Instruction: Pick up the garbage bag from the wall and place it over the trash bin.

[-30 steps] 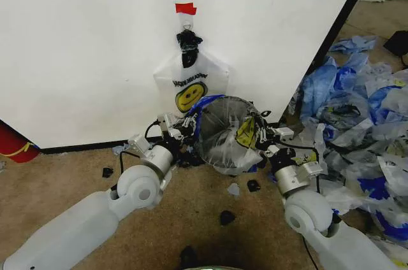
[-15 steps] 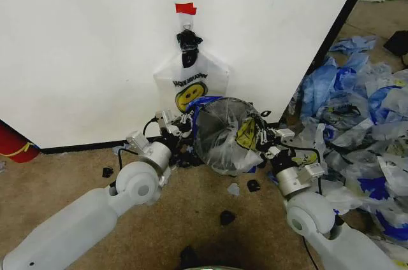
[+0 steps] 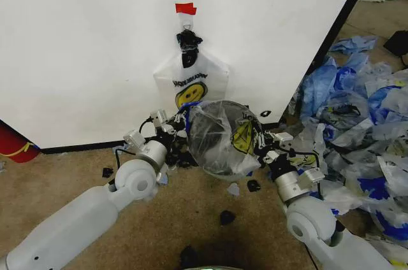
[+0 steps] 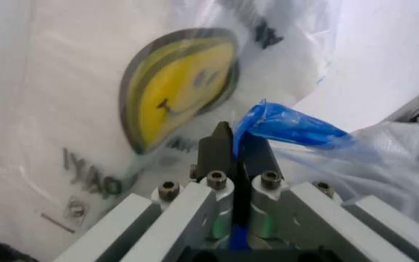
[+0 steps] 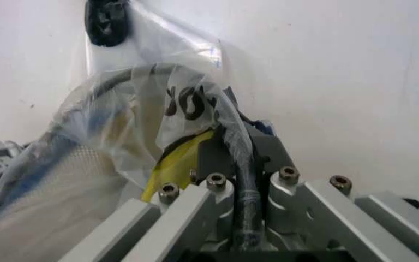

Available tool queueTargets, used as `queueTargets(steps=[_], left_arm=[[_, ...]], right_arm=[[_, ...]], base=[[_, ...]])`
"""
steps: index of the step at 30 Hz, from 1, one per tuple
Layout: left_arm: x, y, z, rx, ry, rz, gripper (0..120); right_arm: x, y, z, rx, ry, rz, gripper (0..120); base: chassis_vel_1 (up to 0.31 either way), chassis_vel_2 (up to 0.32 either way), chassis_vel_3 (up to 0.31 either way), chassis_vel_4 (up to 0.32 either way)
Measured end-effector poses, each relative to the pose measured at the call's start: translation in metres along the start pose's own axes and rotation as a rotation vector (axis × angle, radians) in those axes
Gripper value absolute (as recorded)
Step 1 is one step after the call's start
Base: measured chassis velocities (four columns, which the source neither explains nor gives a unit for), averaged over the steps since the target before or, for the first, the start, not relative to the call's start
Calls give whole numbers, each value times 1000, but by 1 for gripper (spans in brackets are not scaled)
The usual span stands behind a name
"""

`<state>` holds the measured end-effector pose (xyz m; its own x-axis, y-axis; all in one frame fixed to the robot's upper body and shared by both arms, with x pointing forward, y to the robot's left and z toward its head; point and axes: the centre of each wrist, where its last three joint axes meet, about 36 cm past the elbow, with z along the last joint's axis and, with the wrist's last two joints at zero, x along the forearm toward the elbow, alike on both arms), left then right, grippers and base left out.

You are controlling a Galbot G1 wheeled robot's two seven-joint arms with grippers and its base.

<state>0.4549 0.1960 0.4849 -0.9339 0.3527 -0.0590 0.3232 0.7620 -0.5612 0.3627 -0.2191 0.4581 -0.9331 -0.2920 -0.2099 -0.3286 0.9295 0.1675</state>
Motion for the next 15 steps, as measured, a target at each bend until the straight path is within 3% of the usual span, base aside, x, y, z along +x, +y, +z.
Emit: queueTargets(steps=[15], left_arm=[[-6,23,28,-4,42,-33,0]], right_arm=[[-1,1,-7,-11,-6,-18,0]], base=[[0,0,0,0]])
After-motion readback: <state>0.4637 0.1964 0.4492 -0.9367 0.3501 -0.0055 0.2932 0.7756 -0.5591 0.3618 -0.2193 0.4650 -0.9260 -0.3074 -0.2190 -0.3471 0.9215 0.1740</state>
